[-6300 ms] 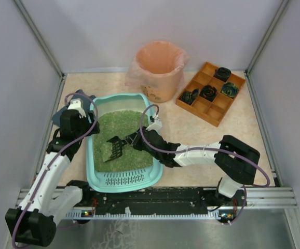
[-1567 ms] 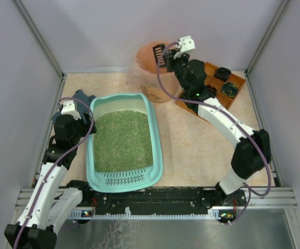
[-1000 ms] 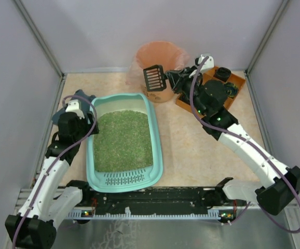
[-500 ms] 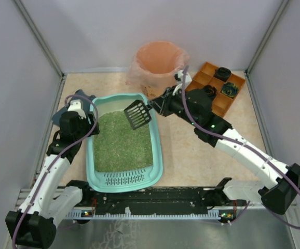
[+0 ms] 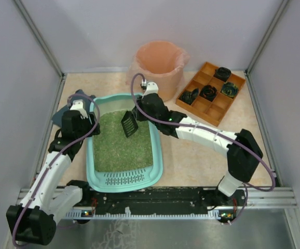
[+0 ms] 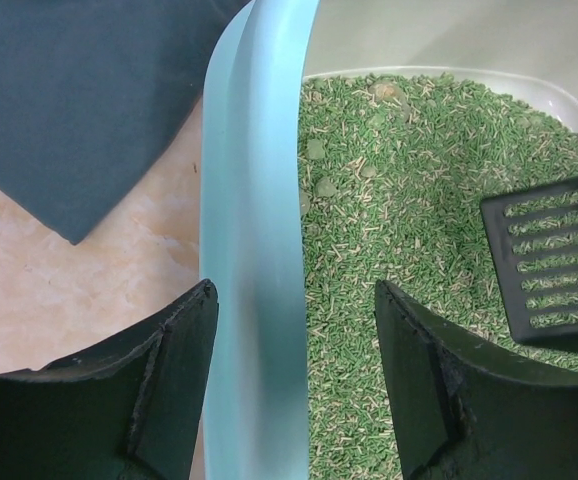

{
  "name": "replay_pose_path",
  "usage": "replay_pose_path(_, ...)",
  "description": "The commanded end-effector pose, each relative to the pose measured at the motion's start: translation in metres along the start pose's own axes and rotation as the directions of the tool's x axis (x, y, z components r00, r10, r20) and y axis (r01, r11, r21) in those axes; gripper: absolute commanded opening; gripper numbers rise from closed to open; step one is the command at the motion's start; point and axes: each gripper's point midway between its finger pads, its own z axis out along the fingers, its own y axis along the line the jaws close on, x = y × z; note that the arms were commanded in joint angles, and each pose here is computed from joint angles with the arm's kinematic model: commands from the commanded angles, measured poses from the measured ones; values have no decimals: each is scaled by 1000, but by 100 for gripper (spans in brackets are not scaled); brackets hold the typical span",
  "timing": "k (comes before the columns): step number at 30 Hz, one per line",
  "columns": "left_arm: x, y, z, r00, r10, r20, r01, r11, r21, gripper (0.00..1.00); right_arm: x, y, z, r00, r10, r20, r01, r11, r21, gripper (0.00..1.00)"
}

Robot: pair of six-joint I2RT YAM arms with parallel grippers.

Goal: Clean the litter box

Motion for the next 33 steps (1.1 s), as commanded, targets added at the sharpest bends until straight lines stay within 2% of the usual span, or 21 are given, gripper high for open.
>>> replay_pose_path(1,-2,-4,2,1000,5,-9,-5,1000,12,70,-47,13,11,986,58,158,-64,997,32,0)
replay_pose_path(8,3,-3,6,999,6,-36,-6,1000,3,66,-31,13,59,989,58,139,-69,995,74,0)
replay_pose_path(15,9,-3,10,998,12,-66,-11,1000,1,60,4,21,97,994,103,38,-105,993,59,0)
replay_pose_path(20,15,-6,14,995,18,-96,-16,1000,17,58,45,42,107,974,209,-85,-210,978,-12,0)
replay_pose_path(33,23,-16,19,990,33,-138,-23,997,78,54,140,123,101,891,322,-321,-390,904,-173,0)
